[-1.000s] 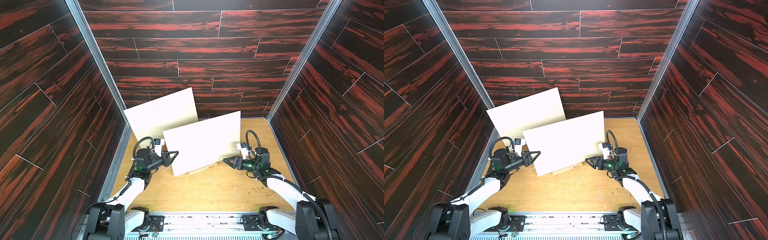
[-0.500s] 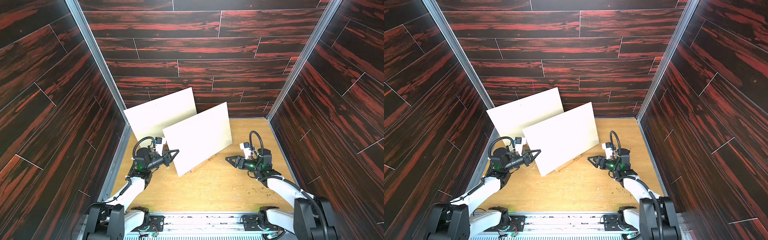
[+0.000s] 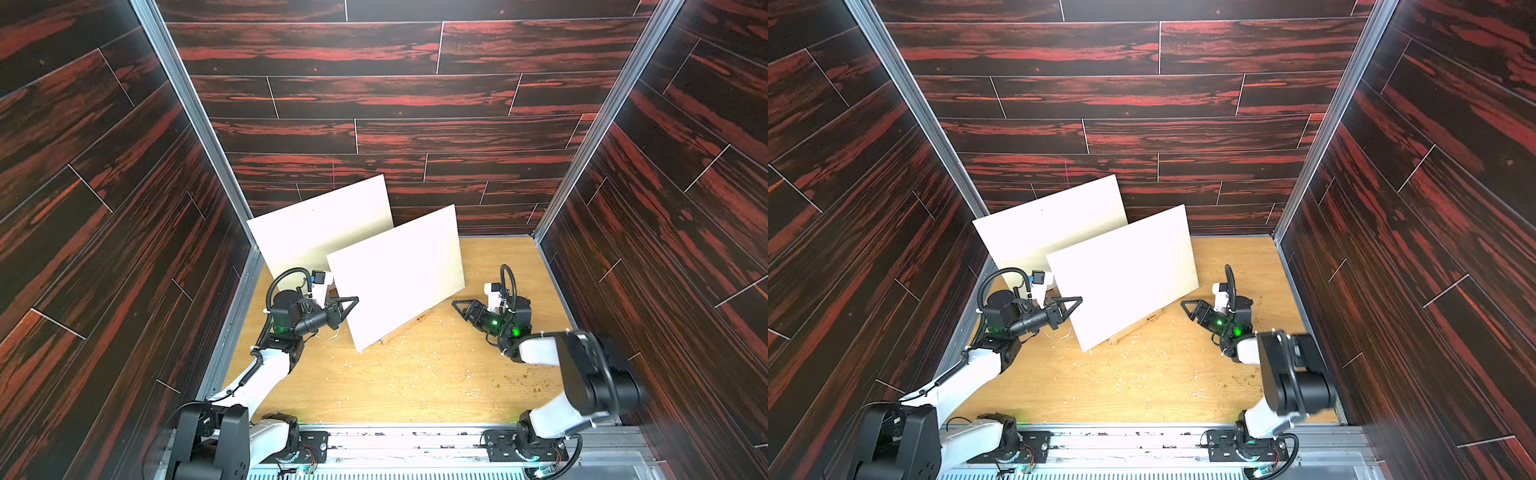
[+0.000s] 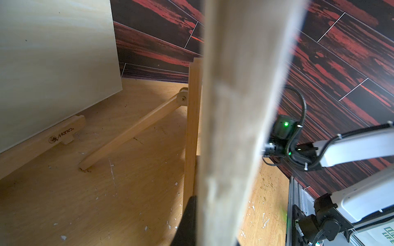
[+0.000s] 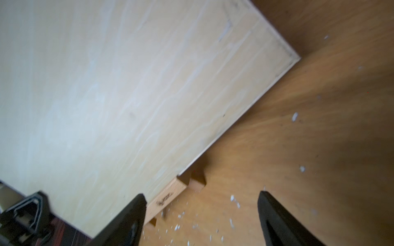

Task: Disassemble the easel
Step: Pick up the drawing board from the easel.

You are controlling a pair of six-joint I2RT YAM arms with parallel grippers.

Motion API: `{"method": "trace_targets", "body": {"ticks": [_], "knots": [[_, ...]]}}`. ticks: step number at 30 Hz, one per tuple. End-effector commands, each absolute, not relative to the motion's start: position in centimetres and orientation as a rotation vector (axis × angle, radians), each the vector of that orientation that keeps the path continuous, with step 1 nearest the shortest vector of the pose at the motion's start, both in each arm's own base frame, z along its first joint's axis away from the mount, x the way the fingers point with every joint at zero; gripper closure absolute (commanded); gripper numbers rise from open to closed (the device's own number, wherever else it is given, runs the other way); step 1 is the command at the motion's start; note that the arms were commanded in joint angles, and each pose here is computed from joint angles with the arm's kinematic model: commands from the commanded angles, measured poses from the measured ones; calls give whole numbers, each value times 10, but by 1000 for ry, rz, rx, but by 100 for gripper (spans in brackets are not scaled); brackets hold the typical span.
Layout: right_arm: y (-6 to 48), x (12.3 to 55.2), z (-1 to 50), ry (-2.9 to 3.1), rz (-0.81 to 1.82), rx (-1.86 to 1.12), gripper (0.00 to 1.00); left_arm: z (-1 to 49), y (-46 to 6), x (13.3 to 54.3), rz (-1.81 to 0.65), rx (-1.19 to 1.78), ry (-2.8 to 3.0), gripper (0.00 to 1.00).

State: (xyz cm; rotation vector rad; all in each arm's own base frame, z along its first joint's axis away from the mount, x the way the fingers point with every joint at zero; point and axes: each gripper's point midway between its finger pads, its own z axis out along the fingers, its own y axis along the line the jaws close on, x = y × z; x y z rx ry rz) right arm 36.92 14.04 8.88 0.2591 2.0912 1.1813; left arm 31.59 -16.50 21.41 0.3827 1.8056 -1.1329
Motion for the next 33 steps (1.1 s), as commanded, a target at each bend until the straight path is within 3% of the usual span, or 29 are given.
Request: {"method": "trace_targets", "body": {"ticks": [1,22,33], "knots": [[137,397,103,1977,1193,304,15,175,-164,309,-1221,257,1993,100],[158,445,80,1860,1322,461,15,165,-163,307,-1211,252,2048,100],[160,455,102,1710,1383,419,16,153,-160,308,-1174,243,2097,100]]}}
